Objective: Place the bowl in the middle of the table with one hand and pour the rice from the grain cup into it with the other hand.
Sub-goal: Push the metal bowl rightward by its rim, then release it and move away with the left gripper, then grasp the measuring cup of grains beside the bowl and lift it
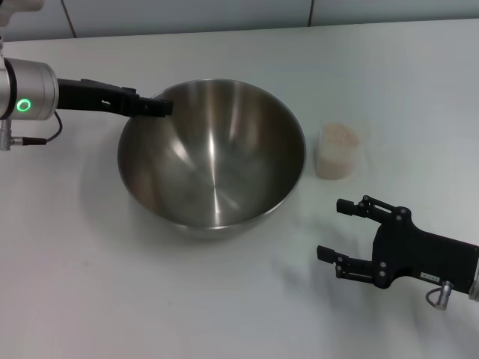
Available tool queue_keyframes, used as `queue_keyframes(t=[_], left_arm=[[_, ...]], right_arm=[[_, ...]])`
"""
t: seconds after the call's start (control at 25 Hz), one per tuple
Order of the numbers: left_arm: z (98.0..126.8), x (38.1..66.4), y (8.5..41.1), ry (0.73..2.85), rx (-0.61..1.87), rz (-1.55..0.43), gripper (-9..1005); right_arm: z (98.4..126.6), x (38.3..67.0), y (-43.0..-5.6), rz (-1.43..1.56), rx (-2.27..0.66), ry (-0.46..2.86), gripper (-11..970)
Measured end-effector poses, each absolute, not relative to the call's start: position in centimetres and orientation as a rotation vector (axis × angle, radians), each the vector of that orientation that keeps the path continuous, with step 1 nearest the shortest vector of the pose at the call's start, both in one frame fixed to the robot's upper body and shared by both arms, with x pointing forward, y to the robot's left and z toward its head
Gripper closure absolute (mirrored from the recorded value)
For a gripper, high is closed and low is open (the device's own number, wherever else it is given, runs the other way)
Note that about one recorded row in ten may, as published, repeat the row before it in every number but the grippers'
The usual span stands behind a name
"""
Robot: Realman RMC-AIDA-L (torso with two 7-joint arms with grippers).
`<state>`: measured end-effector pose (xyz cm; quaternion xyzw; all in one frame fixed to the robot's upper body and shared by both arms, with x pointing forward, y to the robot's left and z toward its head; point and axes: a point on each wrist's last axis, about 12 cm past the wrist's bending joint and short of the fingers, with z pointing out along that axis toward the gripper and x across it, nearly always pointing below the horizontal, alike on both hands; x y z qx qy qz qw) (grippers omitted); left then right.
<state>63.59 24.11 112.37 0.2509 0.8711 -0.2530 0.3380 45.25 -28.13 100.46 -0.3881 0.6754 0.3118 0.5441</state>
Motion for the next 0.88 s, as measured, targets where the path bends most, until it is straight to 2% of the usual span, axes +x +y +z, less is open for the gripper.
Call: queue_keyframes(t=[0.2,0.4,0.48,0.52,0.56,0.6,0.64,0.72,0.76,0.8,0.84,0.88], left_arm=[[112.5,63.3,24.6,2.234,0.615,-0.695,125],[112.9,61.4,26.7,2.051,0.557,-0.850,125],[112.6,59.5,28.2,1.946,0.545,-0.916,125],[112.6,59.5,28.2,1.946,0.545,-0.916,125],[112.2,57.9,29.2,1.888,0.541,-0.942,125],[112.2,57.9,29.2,1.888,0.541,-0.942,125],[111.6,56.1,30.2,1.832,0.557,-0.955,125],[111.2,55.2,30.7,1.807,0.565,-0.958,125],[110.5,53.2,31.5,1.746,0.595,-0.963,125],[110.5,53.2,31.5,1.746,0.595,-0.963,125],[109.7,51.3,32.1,1.699,0.620,-0.957,125],[109.7,51.3,32.1,1.699,0.620,-0.957,125]], right_arm=[[100.5,45.3,-28.1,0.740,-0.922,1.601,142],[100.5,45.3,-28.1,0.740,-0.923,1.600,142],[100.5,45.4,-28.1,0.739,-0.923,1.600,142],[100.5,45.4,-28.1,0.739,-0.923,1.600,142],[100.6,45.5,-28.1,0.737,-0.922,1.598,142],[100.6,45.5,-28.1,0.737,-0.922,1.598,142],[100.6,45.6,-28.1,0.734,-0.918,1.596,143],[100.6,45.6,-28.1,0.733,-0.916,1.596,143],[100.6,45.6,-28.1,0.732,-0.914,1.596,142],[100.6,45.6,-28.1,0.732,-0.914,1.596,142],[100.6,45.6,-28.1,0.732,-0.914,1.596,142],[100.6,45.6,-28.1,0.732,-0.914,1.596,142]])
